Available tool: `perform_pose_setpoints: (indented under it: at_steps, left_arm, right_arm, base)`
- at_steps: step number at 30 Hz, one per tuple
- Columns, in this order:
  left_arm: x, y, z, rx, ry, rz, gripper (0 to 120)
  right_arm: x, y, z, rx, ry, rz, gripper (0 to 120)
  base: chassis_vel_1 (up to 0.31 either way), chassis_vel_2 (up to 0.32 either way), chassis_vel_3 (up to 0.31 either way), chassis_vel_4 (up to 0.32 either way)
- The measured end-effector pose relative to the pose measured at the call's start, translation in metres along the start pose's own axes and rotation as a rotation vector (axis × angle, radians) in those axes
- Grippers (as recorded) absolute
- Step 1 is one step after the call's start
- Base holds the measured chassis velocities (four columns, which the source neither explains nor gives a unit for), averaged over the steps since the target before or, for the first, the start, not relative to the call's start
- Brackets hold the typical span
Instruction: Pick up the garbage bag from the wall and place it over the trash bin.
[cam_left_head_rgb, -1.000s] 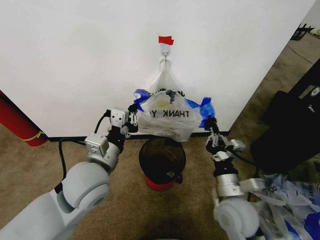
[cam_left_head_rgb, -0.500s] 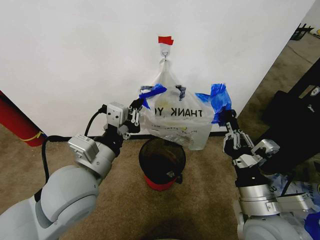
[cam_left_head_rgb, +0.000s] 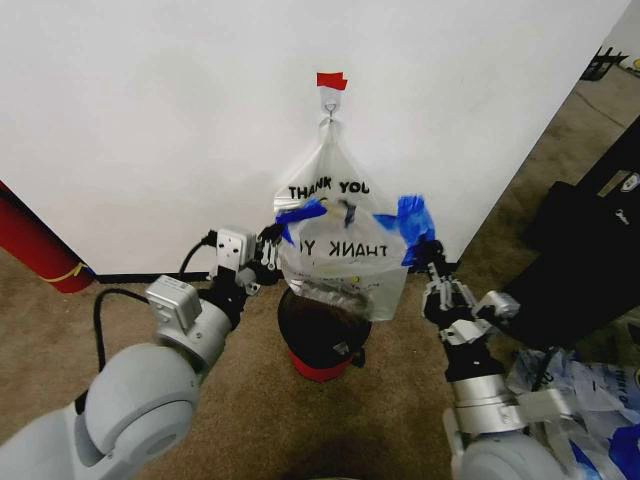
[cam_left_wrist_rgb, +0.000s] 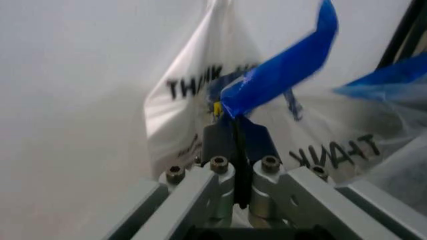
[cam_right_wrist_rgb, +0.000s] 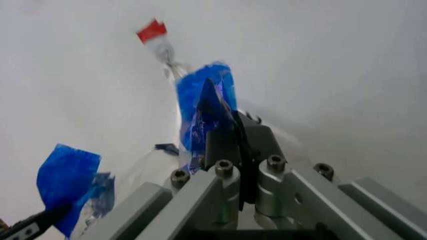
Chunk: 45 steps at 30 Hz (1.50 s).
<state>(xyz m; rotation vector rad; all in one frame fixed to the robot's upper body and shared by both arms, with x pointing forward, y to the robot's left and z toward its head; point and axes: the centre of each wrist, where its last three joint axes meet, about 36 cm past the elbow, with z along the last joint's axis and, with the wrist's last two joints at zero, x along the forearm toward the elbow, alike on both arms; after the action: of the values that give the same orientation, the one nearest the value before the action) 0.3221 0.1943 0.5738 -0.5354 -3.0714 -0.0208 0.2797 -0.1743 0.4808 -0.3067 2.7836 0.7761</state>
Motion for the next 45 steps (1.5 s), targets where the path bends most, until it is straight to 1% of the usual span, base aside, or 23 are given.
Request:
perform_pose_setpoints:
  at_steps: [1,2,6,8,9,10,15,16,19,23,24,28,30,33,36,38,45]
  left_arm:
    - [-0.002,0.000,0.007,0.002,0.013,-0.011,0]
    - [-0.002,0.000,0.007,0.002,0.013,-0.011,0]
    - [-0.011,0.003,0.035,0.026,0.083,-0.050,0]
    - [-0.013,0.005,0.046,0.036,0.113,-0.064,0]
    - [-0.013,0.005,0.046,0.036,0.113,-0.064,0]
    - [-0.014,0.005,0.051,0.039,0.124,-0.071,0]
    - [-0.022,0.010,0.083,0.052,0.183,-0.125,0]
    - [-0.022,0.010,0.083,0.052,0.183,-0.125,0]
    - [-0.018,0.007,0.102,0.054,0.222,-0.145,0]
    - [-0.008,0.000,0.114,0.060,0.248,-0.157,0]
    - [-0.008,0.000,0.114,0.060,0.248,-0.157,0]
    - [0.001,-0.010,0.127,0.071,0.262,-0.165,0]
    - [0.002,-0.012,0.130,0.075,0.264,-0.164,0]
    - [0.005,-0.023,0.139,0.097,0.277,-0.162,0]
    - [0.008,-0.030,0.141,0.110,0.284,-0.156,0]
    - [0.015,-0.035,0.139,0.108,0.289,-0.146,0]
    - [0.029,-0.037,0.136,0.093,0.300,-0.138,0]
  right_arm:
    - [-0.003,-0.002,0.009,-0.002,0.012,0.008,0]
    - [-0.003,-0.002,0.009,-0.002,0.012,0.008,0]
    - [-0.009,-0.013,0.045,-0.012,0.068,0.059,0]
    - [-0.011,-0.017,0.057,-0.018,0.084,0.078,0]
    - [-0.011,-0.017,0.057,-0.018,0.084,0.078,0]
    - [-0.011,-0.018,0.063,-0.018,0.091,0.086,0]
    - [-0.009,-0.024,0.090,-0.006,0.121,0.120,0]
    - [-0.009,-0.024,0.090,-0.006,0.121,0.120,0]
    - [-0.005,-0.028,0.103,0.020,0.131,0.143,0]
    - [0.006,-0.035,0.114,0.056,0.151,0.182,0]
    - [0.006,-0.035,0.114,0.056,0.151,0.182,0]
    - [0.018,-0.043,0.119,0.095,0.167,0.212,0]
    - [0.020,-0.044,0.120,0.103,0.171,0.215,0]
    - [0.024,-0.045,0.123,0.129,0.181,0.231,0]
    - [0.029,-0.042,0.123,0.136,0.194,0.244,0]
    - [0.040,-0.039,0.124,0.144,0.218,0.254,0]
    - [0.058,-0.039,0.126,0.170,0.271,0.287,0]
  base:
    - [0.000,0.000,0.000,0.000]
    - [0.000,0.000,0.000,0.000]
    - [0.000,0.000,0.000,0.000]
    - [0.000,0.000,0.000,0.000]
    - [0.000,0.000,0.000,0.000]
    - [0.000,0.000,0.000,0.000]
    - [0.000,0.000,0.000,0.000]
    - [0.000,0.000,0.000,0.000]
    - [0.000,0.000,0.000,0.000]
    - [0.000,0.000,0.000,0.000]
    - [0.000,0.000,0.000,0.000]
    - [0.000,0.000,0.000,0.000]
    - [0.000,0.000,0.000,0.000]
    - [0.000,0.000,0.000,0.000]
    - [0.000,0.000,0.000,0.000]
    - [0.000,0.000,0.000,0.000]
    - [0.000,0.000,0.000,0.000]
